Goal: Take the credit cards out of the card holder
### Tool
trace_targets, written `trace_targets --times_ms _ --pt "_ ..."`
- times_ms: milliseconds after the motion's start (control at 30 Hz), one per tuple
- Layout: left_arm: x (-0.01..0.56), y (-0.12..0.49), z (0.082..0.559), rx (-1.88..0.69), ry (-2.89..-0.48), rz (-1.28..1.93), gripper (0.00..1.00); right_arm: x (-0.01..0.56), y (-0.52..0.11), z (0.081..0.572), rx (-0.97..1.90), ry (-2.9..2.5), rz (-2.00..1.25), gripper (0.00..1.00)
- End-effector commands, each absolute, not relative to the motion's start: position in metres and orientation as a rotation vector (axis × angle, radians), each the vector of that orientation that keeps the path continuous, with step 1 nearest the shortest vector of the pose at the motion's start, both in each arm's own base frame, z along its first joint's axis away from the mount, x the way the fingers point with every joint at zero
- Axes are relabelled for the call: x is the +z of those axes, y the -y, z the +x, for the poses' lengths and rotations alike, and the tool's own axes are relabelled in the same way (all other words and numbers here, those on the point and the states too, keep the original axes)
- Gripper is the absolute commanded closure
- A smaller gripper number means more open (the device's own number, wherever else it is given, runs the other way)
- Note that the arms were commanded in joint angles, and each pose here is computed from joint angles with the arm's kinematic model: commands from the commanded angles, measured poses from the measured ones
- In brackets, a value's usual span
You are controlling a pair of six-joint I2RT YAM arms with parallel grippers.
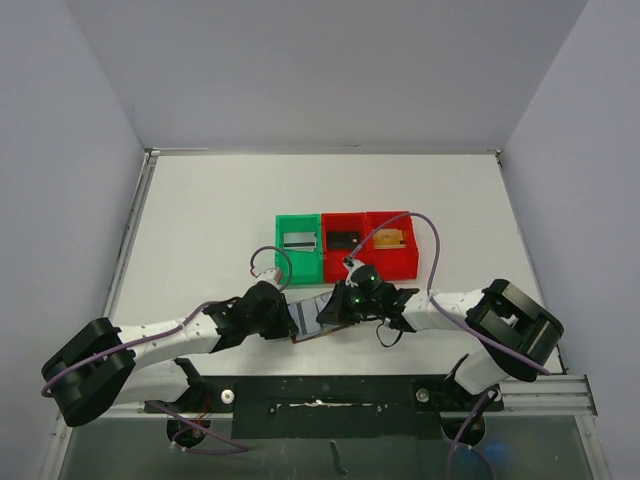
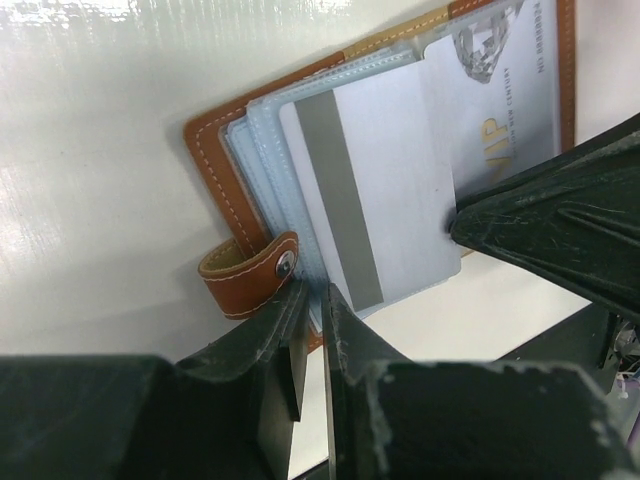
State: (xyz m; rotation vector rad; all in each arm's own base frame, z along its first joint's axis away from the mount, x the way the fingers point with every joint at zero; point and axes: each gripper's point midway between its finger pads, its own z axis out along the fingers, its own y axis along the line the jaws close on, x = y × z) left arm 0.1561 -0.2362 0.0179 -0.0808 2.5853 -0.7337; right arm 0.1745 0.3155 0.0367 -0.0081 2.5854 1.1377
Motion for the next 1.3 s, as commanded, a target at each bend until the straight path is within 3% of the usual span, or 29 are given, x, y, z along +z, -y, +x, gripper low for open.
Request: trace_targets --times_ms 0,600,767,1033,1167,1267 --pt "0.012 0.225 0.155 -0.661 -2.603 -0.067 0.89 0.064 -0.319 0.181 1.236 -2.479 -0.011 1.0" --pt "0.022 0.229 0.155 -0.707 -2.573 -0.052 0.89 0.053 -0.294 0.168 1.222 -2.47 0.117 1.0" --pt "0.031 0.233 0.155 -0.74 -2.561 -0.033 0.82 0.058 -0.3 0.181 1.143 -2.48 0.066 0.9" --pt "0.073 0.252 0.166 -0.899 -2.416 -0.001 0.57 0.057 -0.311 0.194 1.106 -2.495 0.027 0.73" --pt "0.064 0.256 0.17 -0.878 -2.423 0.038 0.57 0.044 -0.315 0.192 1.109 -2.535 0.026 0.72" --pt "0.04 0.25 0.17 -0.788 -2.49 0.037 0.62 0.034 -0.315 0.19 1.106 -2.562 0.042 0.71"
